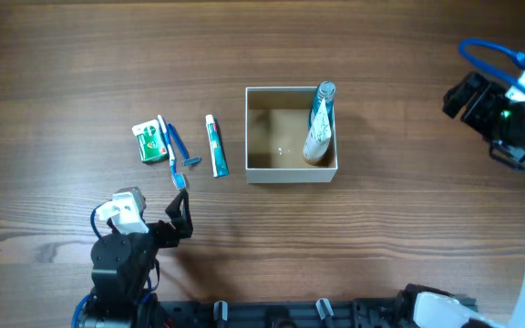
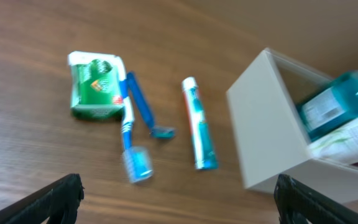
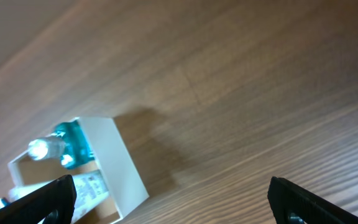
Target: Pack container
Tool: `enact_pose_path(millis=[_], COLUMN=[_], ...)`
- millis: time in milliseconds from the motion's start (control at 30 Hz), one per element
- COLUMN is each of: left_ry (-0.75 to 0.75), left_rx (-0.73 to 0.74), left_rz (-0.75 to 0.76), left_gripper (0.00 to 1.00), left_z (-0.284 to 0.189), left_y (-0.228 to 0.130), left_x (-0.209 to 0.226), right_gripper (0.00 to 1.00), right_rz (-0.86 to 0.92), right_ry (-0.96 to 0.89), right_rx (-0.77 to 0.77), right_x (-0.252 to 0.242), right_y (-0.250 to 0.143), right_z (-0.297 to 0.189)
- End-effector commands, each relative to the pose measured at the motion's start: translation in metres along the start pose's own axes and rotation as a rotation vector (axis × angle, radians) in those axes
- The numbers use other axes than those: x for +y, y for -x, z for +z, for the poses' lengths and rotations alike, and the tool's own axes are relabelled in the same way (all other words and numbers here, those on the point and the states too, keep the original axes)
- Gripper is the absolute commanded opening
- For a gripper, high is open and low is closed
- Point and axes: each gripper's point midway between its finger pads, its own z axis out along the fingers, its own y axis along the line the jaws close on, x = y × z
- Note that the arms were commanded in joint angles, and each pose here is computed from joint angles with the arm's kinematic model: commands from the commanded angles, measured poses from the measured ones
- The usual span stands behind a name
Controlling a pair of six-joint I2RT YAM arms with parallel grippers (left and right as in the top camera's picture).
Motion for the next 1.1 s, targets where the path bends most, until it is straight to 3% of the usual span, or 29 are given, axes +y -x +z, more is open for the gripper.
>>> enact_pose_path(millis=[0,100,200,300,433,567,667,867,967,1067], left_ry=[-0.061,0.018,0.306,0.256,0.341,0.481,0.516,0.508,0.535,0.555], left_rx=[0.001,0.076,0.230,0.427,0.466,0.598,0.720,0.760,0.766,0.765], left_rz=[-0.124,-0.136,-0.051,-0.007,0.010,-0.059,-0.028,0.015,0.025,0.050], left_gripper=[0.99,1.00,1.00,1.00,1.00,1.00,1.00,0.97,0.87,0.83], left_z=[-0.008,-0.020,-0.024,0.010,0.057,0.094,0.121,0.163,0.170,0.172], left_y=[0.015,0.036,0.073,0.109,0.123,0.092,0.059,0.030,0.022,0.021], left_x=[-0.017,-0.022,-0.001,-0.033,-0.015,0.042,0.078,0.101,0.111,0.117], right_gripper=[1.00,1.00,1.00,1.00,1.00,1.00,1.00,1.00,1.00,1.00], right_rz=[0.032,0.035,0.038,0.038,0.038,0.038,0.038,0.038,0.038,0.038], right_ry=[-0.029,-0.055,-0.065,-0.065,-0.065,-0.066,-0.065,-0.065,-0.066,-0.065], right_rx=[0.075,0.129,0.156,0.156,0.157,0.157,0.156,0.156,0.157,0.156], right_x=[-0.004,-0.007,-0.009,-0.008,-0.008,-0.008,-0.008,-0.008,-0.008,-0.008], right_y=[0.000,-0.003,-0.004,-0.002,-0.002,-0.002,-0.002,-0.002,-0.002,-0.002], right_z=[0.028,0.046,0.057,0.060,0.061,0.061,0.061,0.061,0.061,0.061])
